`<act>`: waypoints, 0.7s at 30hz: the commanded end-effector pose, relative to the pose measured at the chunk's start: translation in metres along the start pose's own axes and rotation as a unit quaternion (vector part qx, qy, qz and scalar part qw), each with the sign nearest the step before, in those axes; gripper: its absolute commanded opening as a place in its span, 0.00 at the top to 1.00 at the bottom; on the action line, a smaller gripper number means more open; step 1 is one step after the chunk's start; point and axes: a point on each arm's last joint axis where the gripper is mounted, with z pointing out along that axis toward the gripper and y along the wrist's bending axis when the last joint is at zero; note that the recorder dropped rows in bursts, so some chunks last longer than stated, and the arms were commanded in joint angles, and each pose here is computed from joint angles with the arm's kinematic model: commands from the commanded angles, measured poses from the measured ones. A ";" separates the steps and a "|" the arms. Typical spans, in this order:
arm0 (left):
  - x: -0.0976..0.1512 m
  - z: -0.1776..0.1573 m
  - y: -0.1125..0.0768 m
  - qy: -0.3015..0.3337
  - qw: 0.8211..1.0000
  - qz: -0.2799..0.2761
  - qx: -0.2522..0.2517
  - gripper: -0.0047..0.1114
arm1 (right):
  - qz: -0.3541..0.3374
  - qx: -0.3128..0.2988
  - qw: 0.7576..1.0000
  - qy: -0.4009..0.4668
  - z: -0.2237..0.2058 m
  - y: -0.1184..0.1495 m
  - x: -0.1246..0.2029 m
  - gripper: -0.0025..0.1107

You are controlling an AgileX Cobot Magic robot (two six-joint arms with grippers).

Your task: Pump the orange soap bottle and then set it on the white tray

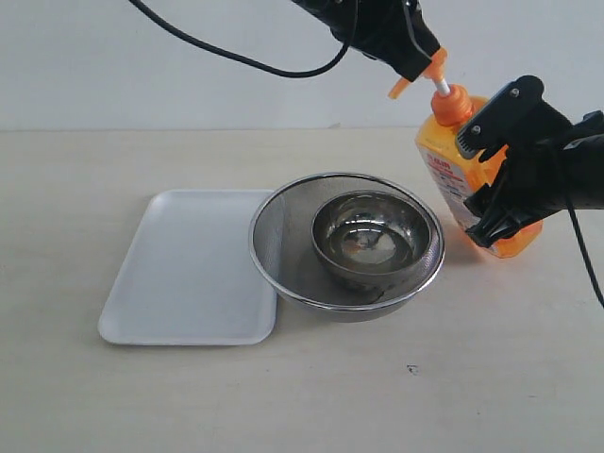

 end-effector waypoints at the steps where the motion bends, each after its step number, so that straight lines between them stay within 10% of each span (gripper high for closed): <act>1: 0.020 0.017 -0.006 0.053 0.998 -0.003 0.036 0.92 | 0.016 0.010 1.000 -0.008 -0.001 -0.003 -0.003 0.98; 21: 0.034 0.026 -0.009 0.073 0.996 -0.015 0.043 0.92 | 0.019 0.007 1.000 -0.006 -0.001 -0.003 -0.003 0.98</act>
